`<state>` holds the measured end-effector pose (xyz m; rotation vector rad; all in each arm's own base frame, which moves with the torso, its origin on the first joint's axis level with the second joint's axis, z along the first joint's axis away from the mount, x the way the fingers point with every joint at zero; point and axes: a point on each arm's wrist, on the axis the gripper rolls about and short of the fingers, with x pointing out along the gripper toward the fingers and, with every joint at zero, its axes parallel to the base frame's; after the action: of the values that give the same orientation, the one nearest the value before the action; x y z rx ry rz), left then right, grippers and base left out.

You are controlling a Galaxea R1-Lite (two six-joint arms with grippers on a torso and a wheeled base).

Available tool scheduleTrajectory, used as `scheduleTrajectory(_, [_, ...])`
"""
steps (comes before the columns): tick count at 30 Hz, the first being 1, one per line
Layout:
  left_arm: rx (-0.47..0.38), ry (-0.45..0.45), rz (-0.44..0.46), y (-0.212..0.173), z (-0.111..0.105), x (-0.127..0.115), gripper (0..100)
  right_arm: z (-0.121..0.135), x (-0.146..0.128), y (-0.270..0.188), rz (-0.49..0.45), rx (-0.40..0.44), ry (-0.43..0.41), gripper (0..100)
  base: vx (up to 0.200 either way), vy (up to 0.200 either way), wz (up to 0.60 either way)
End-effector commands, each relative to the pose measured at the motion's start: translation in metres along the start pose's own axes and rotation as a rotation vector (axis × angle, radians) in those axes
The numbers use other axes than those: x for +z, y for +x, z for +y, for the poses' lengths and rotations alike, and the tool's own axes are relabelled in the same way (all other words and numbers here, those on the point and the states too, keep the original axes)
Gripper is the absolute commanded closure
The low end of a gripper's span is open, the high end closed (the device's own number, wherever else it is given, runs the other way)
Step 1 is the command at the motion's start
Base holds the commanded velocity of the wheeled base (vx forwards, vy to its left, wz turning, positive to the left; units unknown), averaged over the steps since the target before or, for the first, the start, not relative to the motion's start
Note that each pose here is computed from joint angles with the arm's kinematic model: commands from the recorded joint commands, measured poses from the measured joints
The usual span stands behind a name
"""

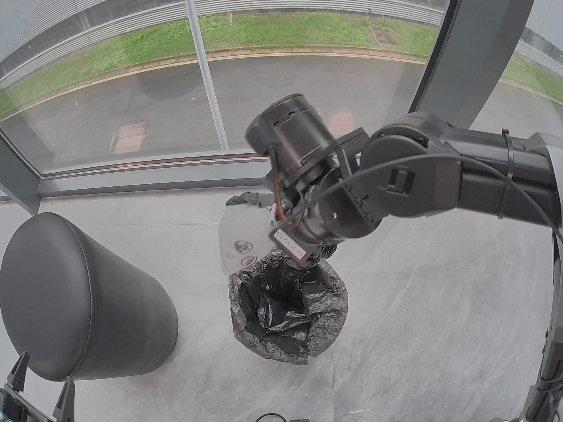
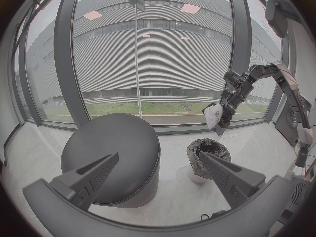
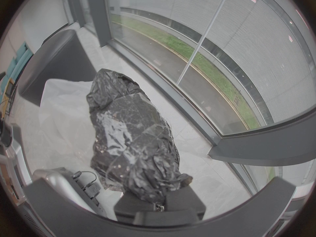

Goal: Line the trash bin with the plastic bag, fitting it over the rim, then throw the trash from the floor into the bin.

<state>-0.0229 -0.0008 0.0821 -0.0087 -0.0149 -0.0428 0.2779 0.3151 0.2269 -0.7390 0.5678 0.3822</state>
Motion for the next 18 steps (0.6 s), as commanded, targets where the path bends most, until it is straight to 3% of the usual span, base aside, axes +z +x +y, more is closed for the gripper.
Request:
scheduleTrajectory(1, [0.000,0.000,0.003,0.000,0.000,-0.005,0,0.039,0.000,-0.003,0.020,0.049,-0.071,100,0.000,0.000,0.00])
scheduleTrajectory(10, [0.000,0.000,0.003,0.000,0.000,-0.005,0,0.075,-0.015,0.042,0.122,0.067,-0.106,100,0.000,0.000,0.00])
scheduleTrajectory(18, [0.000,0.000,0.003,0.000,0.000,-0.005,0,0.082,-0.031,0.082,0.200,0.065,-0.102,100,0.000,0.000,0.00])
